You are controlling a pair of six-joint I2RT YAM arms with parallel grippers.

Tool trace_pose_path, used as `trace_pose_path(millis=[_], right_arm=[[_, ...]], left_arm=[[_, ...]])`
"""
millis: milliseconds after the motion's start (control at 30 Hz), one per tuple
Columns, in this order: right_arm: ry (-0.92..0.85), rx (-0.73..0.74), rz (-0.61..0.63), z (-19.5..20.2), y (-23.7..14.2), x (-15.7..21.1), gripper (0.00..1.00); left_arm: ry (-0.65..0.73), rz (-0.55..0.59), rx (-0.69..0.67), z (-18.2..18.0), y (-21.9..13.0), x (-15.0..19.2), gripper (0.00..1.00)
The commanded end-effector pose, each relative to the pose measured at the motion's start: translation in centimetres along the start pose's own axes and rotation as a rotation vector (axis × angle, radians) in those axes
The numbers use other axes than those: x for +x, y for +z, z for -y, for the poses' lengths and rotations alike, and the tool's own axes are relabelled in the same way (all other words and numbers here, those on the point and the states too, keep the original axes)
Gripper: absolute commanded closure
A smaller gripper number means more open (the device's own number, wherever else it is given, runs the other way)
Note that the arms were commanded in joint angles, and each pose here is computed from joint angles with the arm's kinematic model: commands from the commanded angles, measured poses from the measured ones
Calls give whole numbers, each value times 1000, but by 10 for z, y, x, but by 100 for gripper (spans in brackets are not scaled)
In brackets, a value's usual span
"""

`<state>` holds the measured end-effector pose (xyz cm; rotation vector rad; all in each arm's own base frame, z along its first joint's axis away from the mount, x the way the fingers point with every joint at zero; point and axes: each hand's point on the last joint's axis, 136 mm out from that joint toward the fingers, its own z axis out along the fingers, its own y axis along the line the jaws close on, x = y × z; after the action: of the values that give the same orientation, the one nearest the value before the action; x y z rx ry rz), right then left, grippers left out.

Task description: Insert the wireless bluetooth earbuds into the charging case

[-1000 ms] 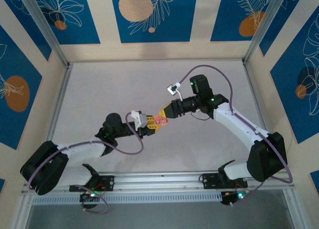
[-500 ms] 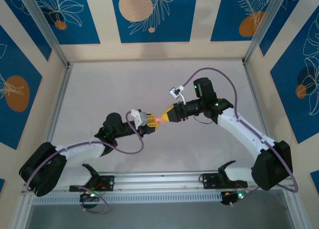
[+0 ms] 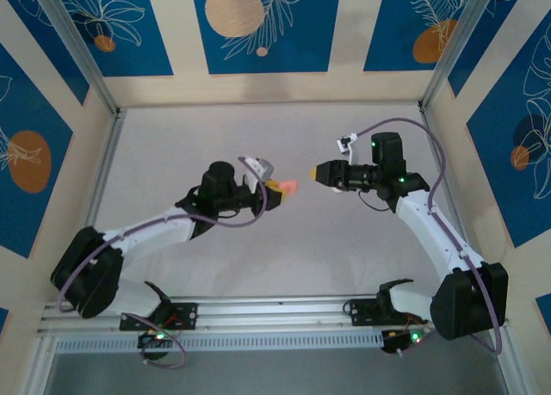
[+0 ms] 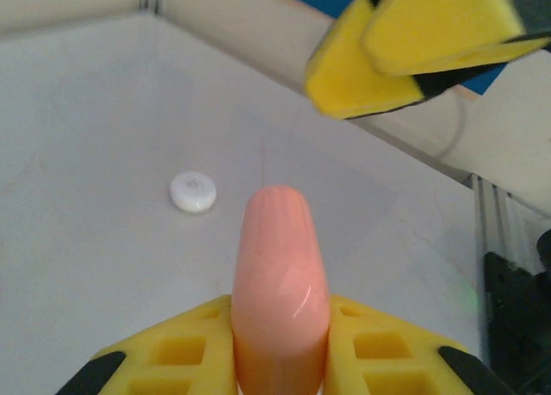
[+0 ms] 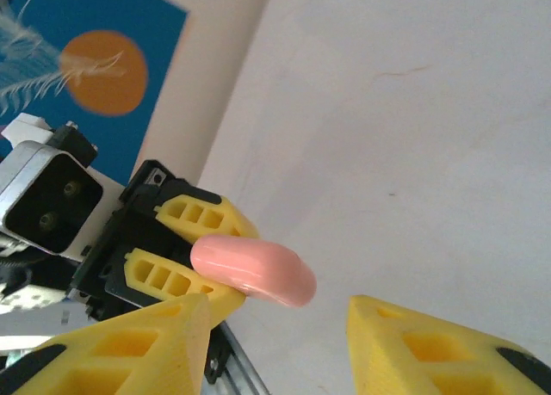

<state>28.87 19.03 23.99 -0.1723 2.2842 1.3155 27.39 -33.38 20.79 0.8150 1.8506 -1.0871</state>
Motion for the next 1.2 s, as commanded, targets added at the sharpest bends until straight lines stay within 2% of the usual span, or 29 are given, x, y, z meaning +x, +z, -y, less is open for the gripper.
trace_pose_path(millis=[0,133,400,700,1167], right_arm=[[125,93,9,20,-9,10,54],[150,121,25,27,-15,11,53],[160,132,43,30,-19,12,53],[169,122,42,33,-15,15,53],[171,122,34,34,-10,15,53]], left_arm=[[-308,-142,-13,-18,12,21,77],[-516,-194,20,-34,38,22,78],[-834,-257,56,-81,82,26,81],[-947,-316,37,-109,117,37,80],[-1016,-392,-12,-121,143,69,75]])
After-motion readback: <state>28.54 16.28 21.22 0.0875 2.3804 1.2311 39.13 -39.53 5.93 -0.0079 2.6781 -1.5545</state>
